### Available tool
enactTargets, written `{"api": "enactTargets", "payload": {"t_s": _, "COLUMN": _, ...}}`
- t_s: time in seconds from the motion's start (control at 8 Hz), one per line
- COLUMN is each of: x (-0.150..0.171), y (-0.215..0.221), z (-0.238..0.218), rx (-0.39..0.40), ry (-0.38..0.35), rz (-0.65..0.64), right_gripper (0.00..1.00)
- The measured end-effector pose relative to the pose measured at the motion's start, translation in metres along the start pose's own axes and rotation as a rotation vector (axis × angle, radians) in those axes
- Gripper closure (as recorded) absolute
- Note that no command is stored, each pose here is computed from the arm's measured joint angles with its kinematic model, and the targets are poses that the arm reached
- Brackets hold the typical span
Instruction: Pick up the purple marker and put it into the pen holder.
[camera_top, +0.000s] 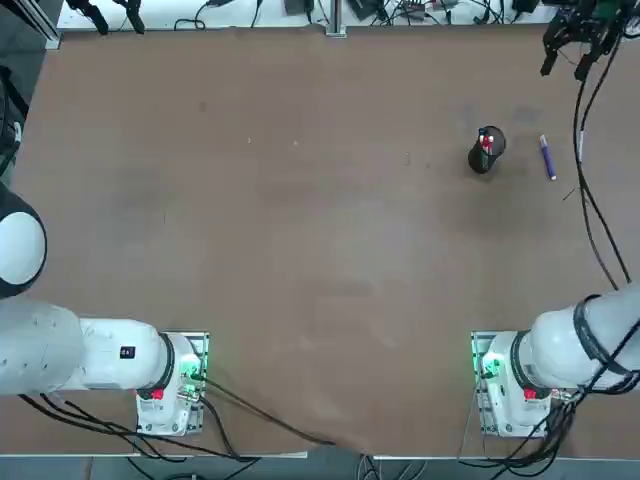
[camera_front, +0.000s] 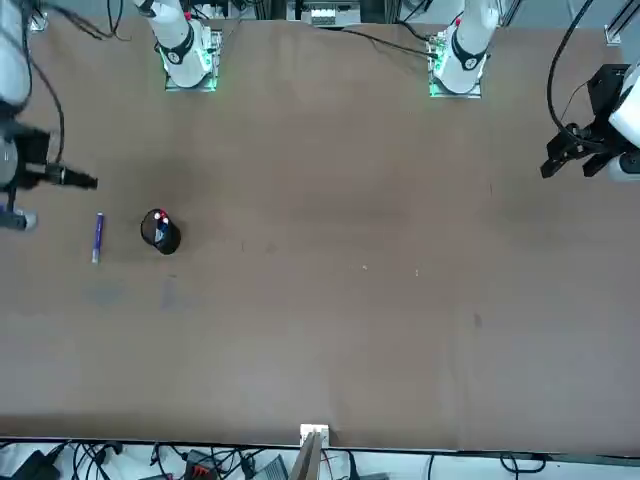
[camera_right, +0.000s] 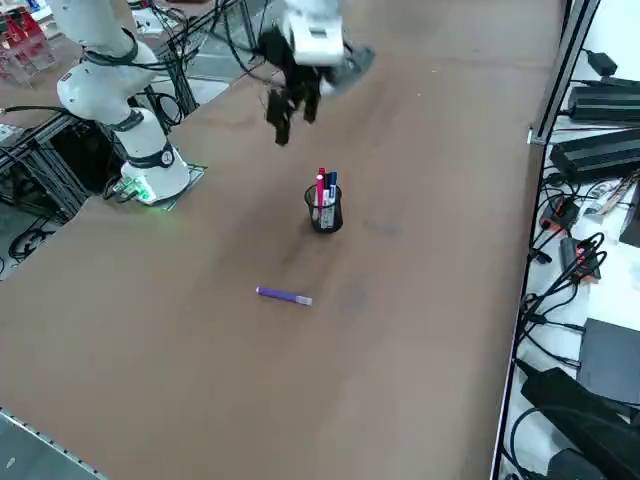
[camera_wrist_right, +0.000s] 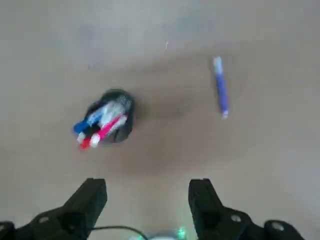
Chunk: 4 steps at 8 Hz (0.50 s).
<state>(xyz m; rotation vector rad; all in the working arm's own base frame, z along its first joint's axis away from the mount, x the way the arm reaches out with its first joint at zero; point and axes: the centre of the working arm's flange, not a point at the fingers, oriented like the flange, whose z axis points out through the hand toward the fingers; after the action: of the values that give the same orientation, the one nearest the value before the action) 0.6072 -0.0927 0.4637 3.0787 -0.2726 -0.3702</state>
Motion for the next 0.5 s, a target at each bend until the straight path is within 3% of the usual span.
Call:
{"api": "enactTargets", "payload": {"t_s": 0.25, "x": 0.040, "y": 0.048, "z": 0.055, "rx": 0.007, "ry": 0.074, "rz": -0.052, "right_gripper": 0.00}}
{"api": "enactTargets", "payload": {"t_s": 0.5, "x": 0.054, "y": 0.096, "z": 0.115, "rx": 0.011, "ry": 0.124, "rz": -0.096, "right_gripper": 0.00}}
